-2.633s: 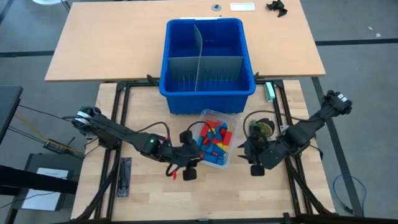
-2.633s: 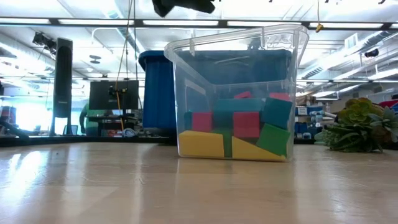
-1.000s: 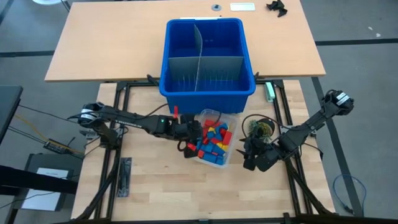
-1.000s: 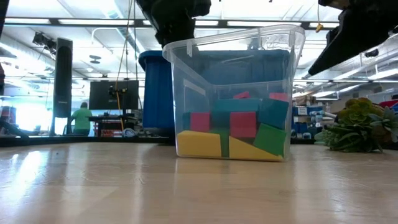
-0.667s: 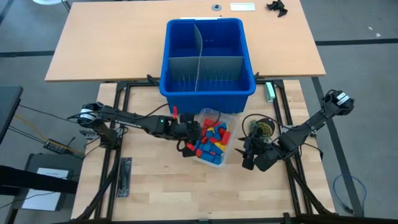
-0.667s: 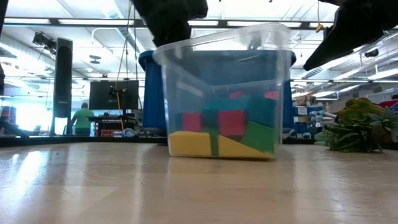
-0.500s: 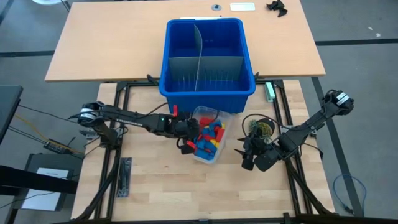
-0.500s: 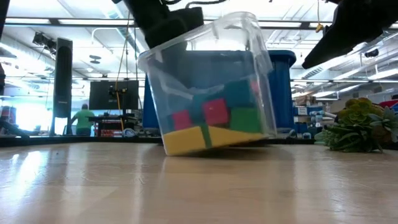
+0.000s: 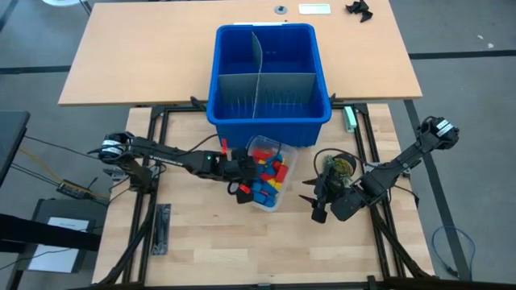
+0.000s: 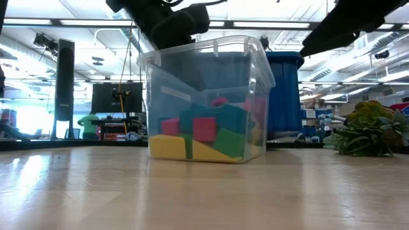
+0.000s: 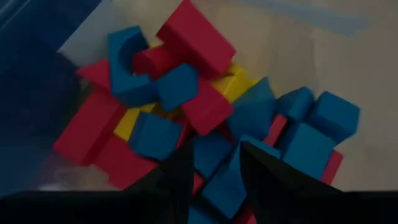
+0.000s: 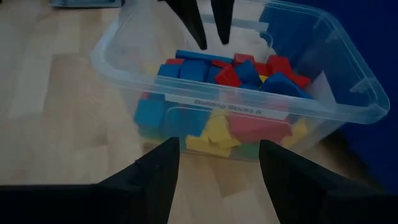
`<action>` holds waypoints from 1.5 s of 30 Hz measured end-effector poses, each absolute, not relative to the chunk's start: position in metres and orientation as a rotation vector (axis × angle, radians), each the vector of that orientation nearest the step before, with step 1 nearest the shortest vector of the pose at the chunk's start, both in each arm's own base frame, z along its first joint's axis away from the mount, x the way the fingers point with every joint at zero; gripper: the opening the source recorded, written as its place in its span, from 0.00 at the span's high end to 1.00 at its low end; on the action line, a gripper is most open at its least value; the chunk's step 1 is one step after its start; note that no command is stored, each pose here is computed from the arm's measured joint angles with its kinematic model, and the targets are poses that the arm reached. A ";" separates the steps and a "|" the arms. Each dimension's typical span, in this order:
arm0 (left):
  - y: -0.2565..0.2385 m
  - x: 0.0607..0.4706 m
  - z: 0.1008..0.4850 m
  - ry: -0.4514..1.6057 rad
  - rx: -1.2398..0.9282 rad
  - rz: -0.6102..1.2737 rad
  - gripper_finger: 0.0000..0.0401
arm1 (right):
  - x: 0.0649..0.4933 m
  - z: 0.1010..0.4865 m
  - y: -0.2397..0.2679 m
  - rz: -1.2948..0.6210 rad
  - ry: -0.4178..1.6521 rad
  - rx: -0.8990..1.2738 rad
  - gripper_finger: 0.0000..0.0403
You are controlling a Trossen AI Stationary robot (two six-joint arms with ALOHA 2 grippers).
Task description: Sort Items/Unsort Items
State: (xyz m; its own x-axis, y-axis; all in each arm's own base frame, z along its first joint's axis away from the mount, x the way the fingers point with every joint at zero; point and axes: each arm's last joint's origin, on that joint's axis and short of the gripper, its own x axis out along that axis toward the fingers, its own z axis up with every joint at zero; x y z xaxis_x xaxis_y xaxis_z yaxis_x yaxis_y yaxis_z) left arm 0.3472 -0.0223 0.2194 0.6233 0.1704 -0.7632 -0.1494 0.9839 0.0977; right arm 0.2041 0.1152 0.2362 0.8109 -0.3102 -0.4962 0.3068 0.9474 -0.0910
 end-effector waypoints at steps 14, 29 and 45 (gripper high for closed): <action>-0.032 0.363 0.296 0.811 0.100 0.177 0.66 | 0.207 0.235 0.109 -0.332 0.555 -0.001 0.46; -0.020 0.339 0.258 1.068 0.173 0.387 0.66 | 0.206 0.204 0.107 -0.334 0.563 0.090 0.46; -0.032 0.350 0.295 0.923 0.108 0.391 0.66 | 0.210 0.200 0.105 -0.314 0.497 0.094 0.46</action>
State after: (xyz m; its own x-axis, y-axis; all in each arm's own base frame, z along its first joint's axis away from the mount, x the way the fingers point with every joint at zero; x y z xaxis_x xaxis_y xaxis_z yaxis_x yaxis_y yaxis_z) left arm 0.3501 -0.0321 0.2954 0.5387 0.3735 -0.7551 -0.2819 0.9246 0.2562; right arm 0.2098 0.1055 0.2003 0.8323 -0.2727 -0.4826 0.3179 0.9480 0.0125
